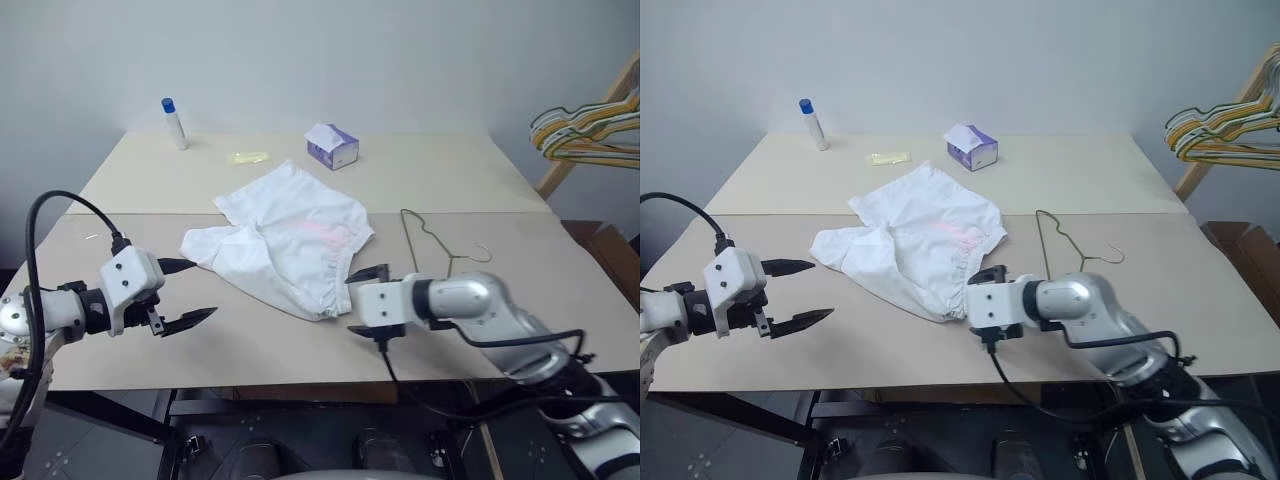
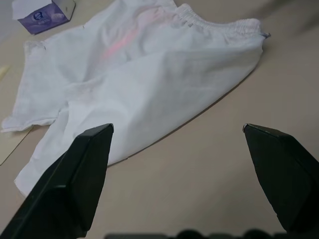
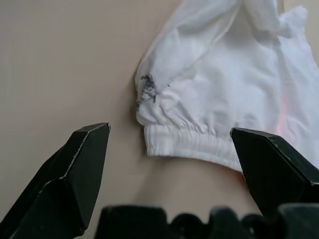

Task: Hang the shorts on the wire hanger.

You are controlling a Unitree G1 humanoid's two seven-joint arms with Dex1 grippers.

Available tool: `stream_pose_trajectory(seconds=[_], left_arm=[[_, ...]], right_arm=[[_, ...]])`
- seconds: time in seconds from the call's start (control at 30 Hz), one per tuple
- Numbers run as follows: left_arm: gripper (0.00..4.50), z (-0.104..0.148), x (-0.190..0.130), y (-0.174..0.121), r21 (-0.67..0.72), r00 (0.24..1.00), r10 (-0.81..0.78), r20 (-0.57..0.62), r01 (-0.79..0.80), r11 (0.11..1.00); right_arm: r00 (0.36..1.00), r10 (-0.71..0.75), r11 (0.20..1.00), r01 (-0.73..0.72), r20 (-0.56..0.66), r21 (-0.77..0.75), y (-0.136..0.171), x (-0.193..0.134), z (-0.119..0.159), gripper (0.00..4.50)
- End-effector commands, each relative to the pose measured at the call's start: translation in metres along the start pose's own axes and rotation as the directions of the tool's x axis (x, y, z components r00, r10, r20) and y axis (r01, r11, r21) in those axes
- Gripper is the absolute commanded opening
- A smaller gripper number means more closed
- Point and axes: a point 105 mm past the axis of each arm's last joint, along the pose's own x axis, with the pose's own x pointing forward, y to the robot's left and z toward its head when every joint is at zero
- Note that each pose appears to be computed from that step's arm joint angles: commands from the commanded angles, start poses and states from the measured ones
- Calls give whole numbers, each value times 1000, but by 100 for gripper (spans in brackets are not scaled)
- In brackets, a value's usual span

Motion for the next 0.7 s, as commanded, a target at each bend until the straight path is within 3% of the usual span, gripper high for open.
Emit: stream_pose_trajectory(seconds=[0.03, 0.13, 0.47, 0.7], left_arm=[[450, 9, -3, 4, 47, 1000, 11, 13, -11, 999], [450, 7, -4, 2, 43, 1000, 15, 9, -16, 999], [450, 1, -8, -1, 41, 999, 36, -10, -36, 999], [450, 1, -7, 0, 50, 1000, 26, -15, -26, 998]], right_arm=[[997, -27, 992, 18, -76, -122, -9, 10, -11, 431], [996, -20, 991, 8, -86, -137, -8, 19, -20, 357], [997, 22, 979, -38, -79, -201, 5, 23, -29, 2], [991, -44, 935, -3, -123, -354, 0, -20, -55, 2]])
